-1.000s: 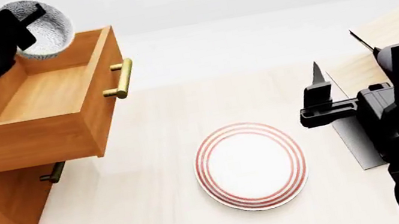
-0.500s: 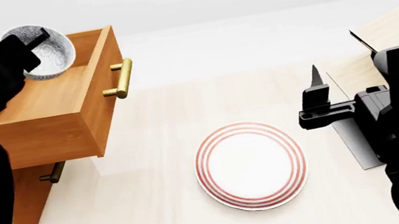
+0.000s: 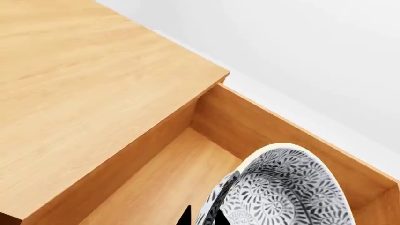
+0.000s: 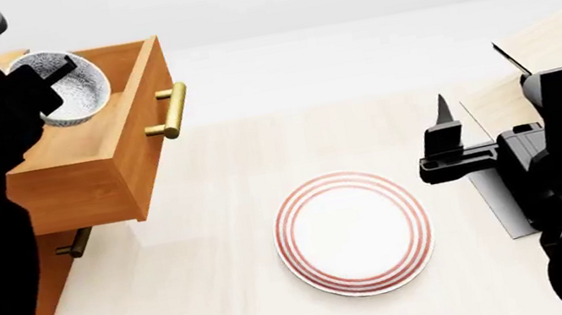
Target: Open the top drawer of the cabinet and put the bowl in it.
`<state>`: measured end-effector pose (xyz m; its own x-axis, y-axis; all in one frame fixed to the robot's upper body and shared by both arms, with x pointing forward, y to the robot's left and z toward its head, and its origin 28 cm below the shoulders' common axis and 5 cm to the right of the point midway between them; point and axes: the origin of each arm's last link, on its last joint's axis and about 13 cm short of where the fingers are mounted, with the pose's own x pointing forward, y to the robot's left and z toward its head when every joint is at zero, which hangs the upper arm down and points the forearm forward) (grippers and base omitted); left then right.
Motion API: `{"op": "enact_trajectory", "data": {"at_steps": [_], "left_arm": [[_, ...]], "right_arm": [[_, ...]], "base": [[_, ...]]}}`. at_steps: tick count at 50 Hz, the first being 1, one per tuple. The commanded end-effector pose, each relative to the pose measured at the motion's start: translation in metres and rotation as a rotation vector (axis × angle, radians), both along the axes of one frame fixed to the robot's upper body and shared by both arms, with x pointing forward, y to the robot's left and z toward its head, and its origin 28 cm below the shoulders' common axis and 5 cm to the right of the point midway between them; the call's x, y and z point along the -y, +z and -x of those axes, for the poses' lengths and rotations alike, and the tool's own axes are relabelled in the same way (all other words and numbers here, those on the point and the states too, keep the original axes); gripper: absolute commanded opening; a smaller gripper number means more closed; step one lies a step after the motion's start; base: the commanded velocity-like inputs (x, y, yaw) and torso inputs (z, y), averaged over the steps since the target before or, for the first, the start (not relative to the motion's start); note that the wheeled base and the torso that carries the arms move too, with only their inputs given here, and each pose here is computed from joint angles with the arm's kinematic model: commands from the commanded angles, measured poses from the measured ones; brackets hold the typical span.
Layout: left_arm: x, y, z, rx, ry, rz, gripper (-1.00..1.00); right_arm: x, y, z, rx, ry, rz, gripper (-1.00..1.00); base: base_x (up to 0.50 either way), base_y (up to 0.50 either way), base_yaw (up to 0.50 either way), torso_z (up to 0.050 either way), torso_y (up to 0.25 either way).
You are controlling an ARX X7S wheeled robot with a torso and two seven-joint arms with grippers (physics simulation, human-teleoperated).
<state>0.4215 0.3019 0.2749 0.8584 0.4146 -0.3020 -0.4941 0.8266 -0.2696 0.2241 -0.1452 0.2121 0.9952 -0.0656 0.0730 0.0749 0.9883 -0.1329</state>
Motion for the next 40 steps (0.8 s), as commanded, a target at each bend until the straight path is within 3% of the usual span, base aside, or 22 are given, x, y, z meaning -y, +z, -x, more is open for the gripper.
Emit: {"op": "enact_trajectory", "data": {"at_steps": [1,4,5,20,29,35,40], "left_arm": [[-0.001,-0.001,0.0,-0.005,0.008,-0.001,-1.0],[-0.001,-0.001,0.0,-0.004,0.005,0.0,-1.0],[-0.001,-0.001,0.0,-0.004,0.003,0.0,1.0],[-0.002,0.009,0.001,0.021,-0.019,-0.012,1.0],[-0.004,0.032,0.002,0.083,-0.032,-0.036,1.0],[-0.005,0.052,0.004,0.143,-0.062,-0.065,1.0],[-0.001,0.059,0.02,0.183,-0.095,-0.122,1.0]], "right_arm": [[0.0,0.0,0.0,-0.002,0.001,0.0,1.0],[-0.001,0.0,0.0,-0.002,0.001,0.0,1.0],[-0.001,0.0,0.0,-0.002,0.001,0.0,1.0],[-0.001,0.001,-0.001,-0.002,0.004,0.0,1.0],[-0.001,0.002,-0.001,0.002,0.003,0.002,1.0],[-0.001,0.003,-0.001,0.006,0.003,0.002,1.0],[-0.001,0.003,0.0,0.01,0.0,0.001,1.0]], "base": [[0.0,0.0,0.0,0.0,0.0],[0.0,0.0,0.0,0.0,0.0],[0.0,0.0,0.0,0.0,0.0],[0.0,0.0,0.0,0.0,0.0],[0.0,0.0,0.0,0.0,0.0],[0.0,0.0,0.0,0.0,0.0],[0.0,0.0,0.0,0.0,0.0]]}}
